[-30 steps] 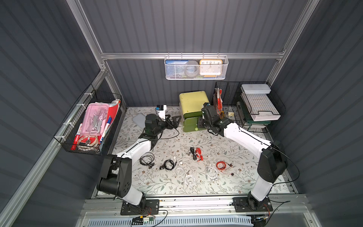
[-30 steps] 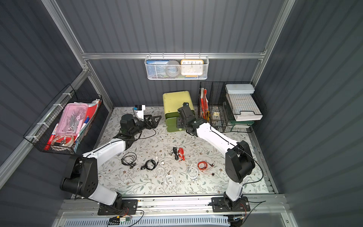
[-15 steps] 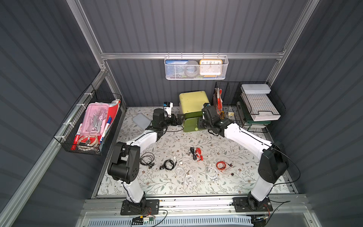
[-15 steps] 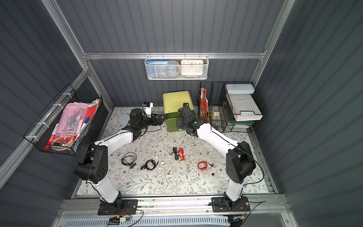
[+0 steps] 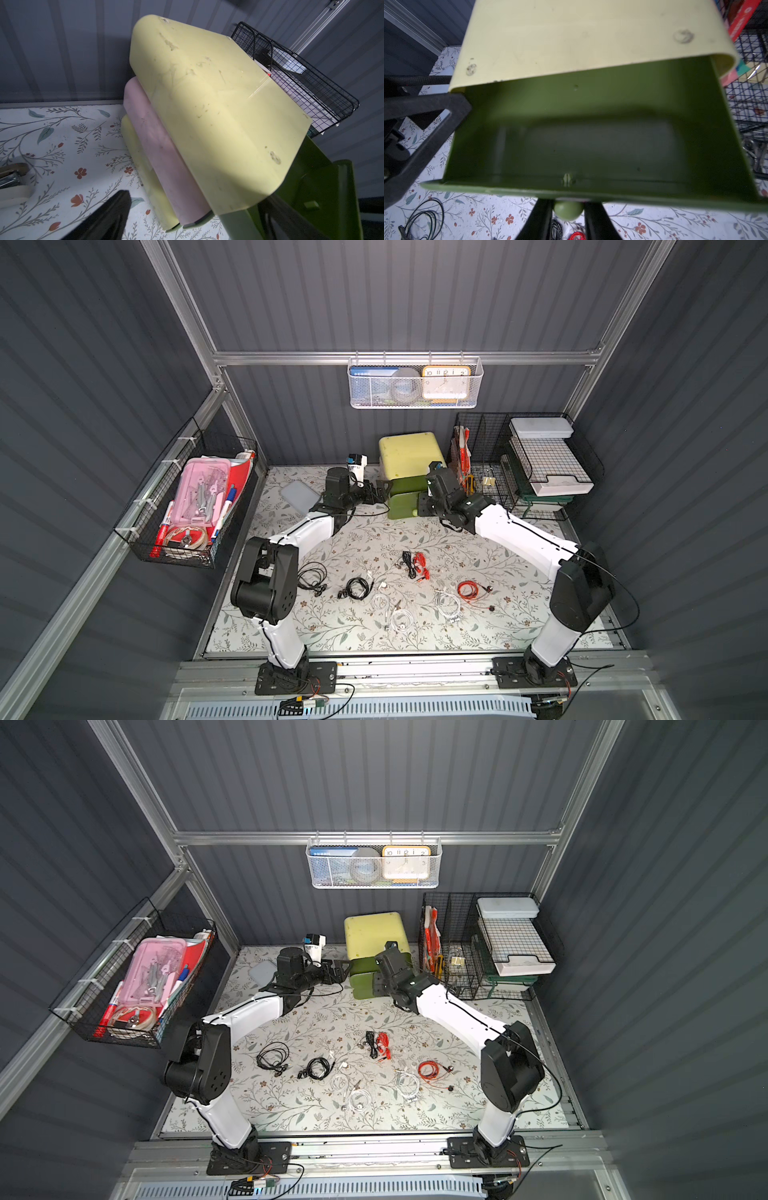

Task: Place the wired earphones into the drawer by color
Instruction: Open the drawer in the storage box.

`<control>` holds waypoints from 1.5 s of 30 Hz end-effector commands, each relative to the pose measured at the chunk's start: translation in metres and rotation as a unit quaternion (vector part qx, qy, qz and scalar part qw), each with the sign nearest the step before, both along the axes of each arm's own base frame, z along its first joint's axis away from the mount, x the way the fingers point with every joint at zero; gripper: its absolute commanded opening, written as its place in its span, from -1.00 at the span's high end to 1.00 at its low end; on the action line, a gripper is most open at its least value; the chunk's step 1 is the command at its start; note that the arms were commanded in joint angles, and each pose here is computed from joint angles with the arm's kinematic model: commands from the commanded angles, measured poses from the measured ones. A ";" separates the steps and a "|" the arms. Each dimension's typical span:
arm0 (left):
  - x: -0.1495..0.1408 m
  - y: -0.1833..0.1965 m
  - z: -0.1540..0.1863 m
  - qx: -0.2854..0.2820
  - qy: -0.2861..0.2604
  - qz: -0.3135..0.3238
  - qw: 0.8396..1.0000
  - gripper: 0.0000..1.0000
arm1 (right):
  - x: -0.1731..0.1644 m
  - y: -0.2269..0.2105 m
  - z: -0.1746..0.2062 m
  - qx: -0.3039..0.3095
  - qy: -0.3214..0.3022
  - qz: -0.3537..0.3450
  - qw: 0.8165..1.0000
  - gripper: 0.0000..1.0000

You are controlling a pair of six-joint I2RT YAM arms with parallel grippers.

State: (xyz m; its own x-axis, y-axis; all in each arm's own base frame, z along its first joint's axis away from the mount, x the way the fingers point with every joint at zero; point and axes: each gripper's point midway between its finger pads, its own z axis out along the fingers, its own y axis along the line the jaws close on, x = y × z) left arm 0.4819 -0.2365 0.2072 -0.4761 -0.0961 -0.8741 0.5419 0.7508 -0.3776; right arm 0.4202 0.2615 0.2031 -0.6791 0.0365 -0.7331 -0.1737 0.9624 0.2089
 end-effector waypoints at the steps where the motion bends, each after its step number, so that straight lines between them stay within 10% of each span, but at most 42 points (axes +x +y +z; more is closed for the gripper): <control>1: 0.005 0.002 0.005 0.010 -0.012 0.009 1.000 -0.98 | -0.014 0.000 -0.003 -0.009 0.010 0.007 1.000 0.51; 30: 0.004 0.004 0.007 0.009 -0.014 0.015 1.000 -0.99 | -0.052 -0.014 -0.008 -0.018 0.028 0.007 0.999 0.49; 37: 0.001 0.003 0.009 0.004 -0.013 0.011 1.000 -0.98 | -0.050 -0.016 -0.002 -0.019 0.018 0.002 1.000 -0.11; 45: -0.008 0.006 0.021 -0.003 -0.016 0.011 1.000 -0.98 | -0.058 -0.024 0.006 -0.014 0.011 0.000 1.000 -0.32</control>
State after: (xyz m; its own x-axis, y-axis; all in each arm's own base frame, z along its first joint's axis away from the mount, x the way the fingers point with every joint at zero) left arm 0.4806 -0.2351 0.2099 -0.4729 -0.0979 -0.8757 0.5322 0.7604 -0.3724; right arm 0.3689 0.2445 0.2057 -0.6986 0.0119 -0.7154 -0.1785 0.9654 0.1903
